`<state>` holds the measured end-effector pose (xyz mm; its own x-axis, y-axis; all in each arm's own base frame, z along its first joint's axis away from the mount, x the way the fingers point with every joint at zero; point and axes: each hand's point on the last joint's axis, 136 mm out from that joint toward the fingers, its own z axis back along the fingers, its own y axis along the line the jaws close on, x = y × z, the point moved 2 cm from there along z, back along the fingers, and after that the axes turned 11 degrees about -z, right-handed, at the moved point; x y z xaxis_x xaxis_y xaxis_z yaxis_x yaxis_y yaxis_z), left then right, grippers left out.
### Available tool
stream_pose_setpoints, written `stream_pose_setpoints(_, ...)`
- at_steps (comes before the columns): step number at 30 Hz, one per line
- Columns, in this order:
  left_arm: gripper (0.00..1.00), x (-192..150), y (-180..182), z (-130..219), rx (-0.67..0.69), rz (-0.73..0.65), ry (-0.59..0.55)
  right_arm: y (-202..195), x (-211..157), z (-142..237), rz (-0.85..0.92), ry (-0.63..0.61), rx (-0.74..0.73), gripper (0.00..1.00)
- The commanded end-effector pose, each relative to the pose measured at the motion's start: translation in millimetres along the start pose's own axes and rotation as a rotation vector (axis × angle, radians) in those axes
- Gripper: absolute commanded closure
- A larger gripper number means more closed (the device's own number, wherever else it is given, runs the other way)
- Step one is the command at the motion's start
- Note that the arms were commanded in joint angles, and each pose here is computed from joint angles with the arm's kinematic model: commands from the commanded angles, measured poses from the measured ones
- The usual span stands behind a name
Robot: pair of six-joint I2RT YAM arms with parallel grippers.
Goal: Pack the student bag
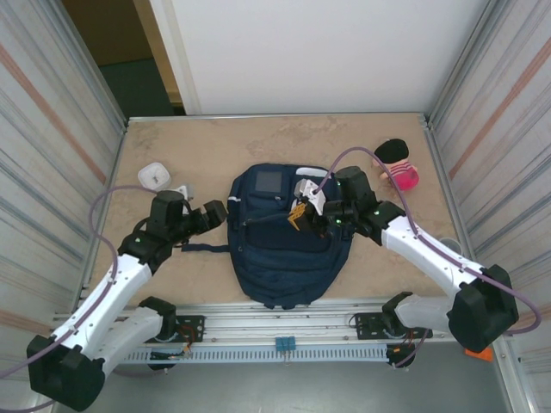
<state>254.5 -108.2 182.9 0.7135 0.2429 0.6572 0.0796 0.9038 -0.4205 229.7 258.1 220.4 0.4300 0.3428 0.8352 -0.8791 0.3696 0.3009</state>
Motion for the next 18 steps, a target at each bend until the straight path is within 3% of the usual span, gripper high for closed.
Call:
stream_pose_setpoints(1,0.07,-5,23,-4,0.099,0.095,0.043,-6,18,10,-0.042,-0.082,-0.087,1.0)
stream_pose_setpoints(9,0.03,-9,65,-45,0.24,0.249,0.145,0,12,8,-0.015,-0.058,-0.114,1.0)
stream_pose_setpoints(18,0.02,-3,89,-85,0.311,0.263,0.202,8,7,5,-0.008,-0.047,-0.096,1.0)
